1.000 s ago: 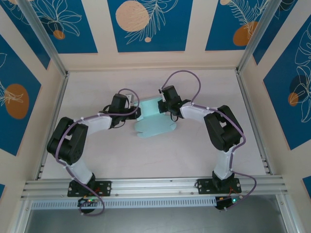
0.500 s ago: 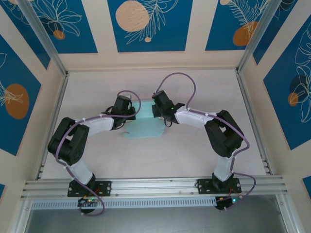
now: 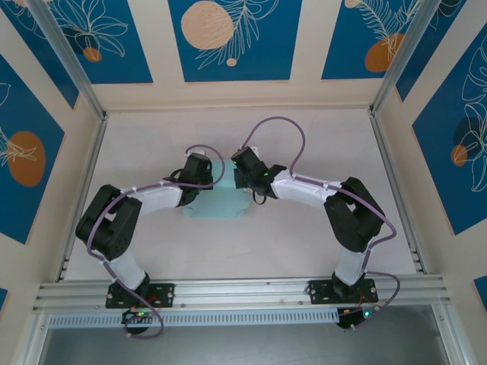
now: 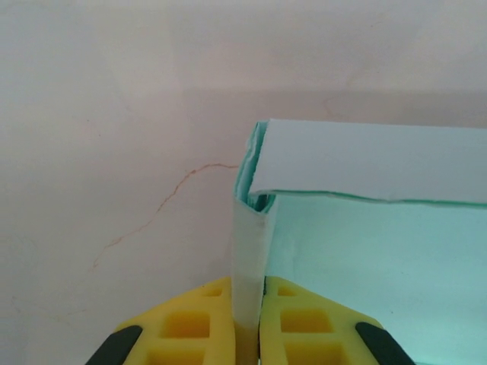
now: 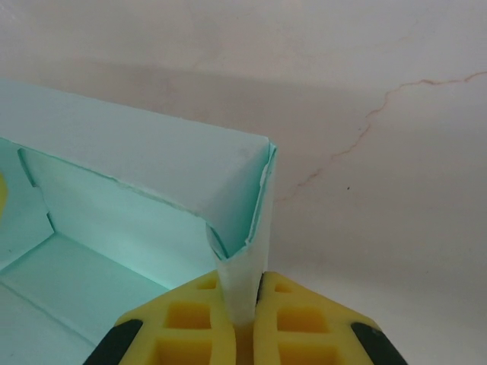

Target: Fold the paper box

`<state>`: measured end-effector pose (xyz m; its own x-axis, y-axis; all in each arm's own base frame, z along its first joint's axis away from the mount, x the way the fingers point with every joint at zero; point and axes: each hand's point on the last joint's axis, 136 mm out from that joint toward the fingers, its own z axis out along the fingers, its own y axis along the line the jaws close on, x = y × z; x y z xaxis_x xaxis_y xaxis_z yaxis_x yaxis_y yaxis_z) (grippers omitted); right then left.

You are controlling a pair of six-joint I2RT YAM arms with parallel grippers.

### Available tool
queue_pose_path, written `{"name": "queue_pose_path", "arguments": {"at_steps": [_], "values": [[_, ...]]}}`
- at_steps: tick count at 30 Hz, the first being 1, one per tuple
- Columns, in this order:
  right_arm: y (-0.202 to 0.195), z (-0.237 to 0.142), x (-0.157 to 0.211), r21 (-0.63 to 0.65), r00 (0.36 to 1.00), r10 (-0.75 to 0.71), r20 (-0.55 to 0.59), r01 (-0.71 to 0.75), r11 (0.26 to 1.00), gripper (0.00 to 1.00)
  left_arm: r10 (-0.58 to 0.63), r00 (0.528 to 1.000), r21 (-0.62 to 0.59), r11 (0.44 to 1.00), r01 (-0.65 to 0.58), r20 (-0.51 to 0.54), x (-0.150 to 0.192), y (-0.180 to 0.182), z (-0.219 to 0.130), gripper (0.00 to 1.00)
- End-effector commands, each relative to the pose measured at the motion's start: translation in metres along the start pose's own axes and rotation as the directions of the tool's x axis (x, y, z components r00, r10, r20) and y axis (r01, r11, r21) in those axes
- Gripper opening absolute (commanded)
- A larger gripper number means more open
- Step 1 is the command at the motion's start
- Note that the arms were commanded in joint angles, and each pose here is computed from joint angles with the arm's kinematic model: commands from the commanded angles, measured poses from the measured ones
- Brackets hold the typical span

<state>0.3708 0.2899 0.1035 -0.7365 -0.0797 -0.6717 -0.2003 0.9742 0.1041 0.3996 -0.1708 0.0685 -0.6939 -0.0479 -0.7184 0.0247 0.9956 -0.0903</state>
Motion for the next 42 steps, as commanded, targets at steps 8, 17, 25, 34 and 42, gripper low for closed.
{"name": "queue_pose_path", "arguments": {"at_steps": [8, 17, 25, 34, 42], "values": [[0.016, -0.04, 0.0, -0.057, 0.997, 0.08, -0.015, -0.081, 0.995, 0.0, 0.017, 0.998, -0.332, 0.943, 0.003, 0.055, -0.014, 0.058, -0.014, 0.03], [0.018, -0.018, 0.013, -0.023, 0.992, 0.082, -0.095, -0.085, 0.996, 0.0, -0.011, 1.0, -0.335, 0.942, 0.009, -0.004, -0.002, 0.055, -0.001, 0.05], [0.004, -0.002, 0.037, 0.066, 0.949, 0.083, -0.306, -0.066, 0.996, 0.0, -0.046, 0.997, -0.332, 0.943, 0.021, -0.066, 0.013, 0.058, -0.012, 0.11], [-0.004, 0.016, 0.066, 0.14, 0.87, 0.002, -0.494, 0.077, 0.987, 0.0, -0.004, 0.991, -0.452, 0.89, -0.057, -0.134, 0.024, 0.08, -0.016, 0.1], [-0.006, 0.039, 0.082, 0.151, 0.788, -0.064, -0.613, 0.196, 0.969, 0.08, 0.013, 0.985, -0.468, 0.879, -0.093, -0.171, 0.023, 0.079, -0.01, 0.1]]}}
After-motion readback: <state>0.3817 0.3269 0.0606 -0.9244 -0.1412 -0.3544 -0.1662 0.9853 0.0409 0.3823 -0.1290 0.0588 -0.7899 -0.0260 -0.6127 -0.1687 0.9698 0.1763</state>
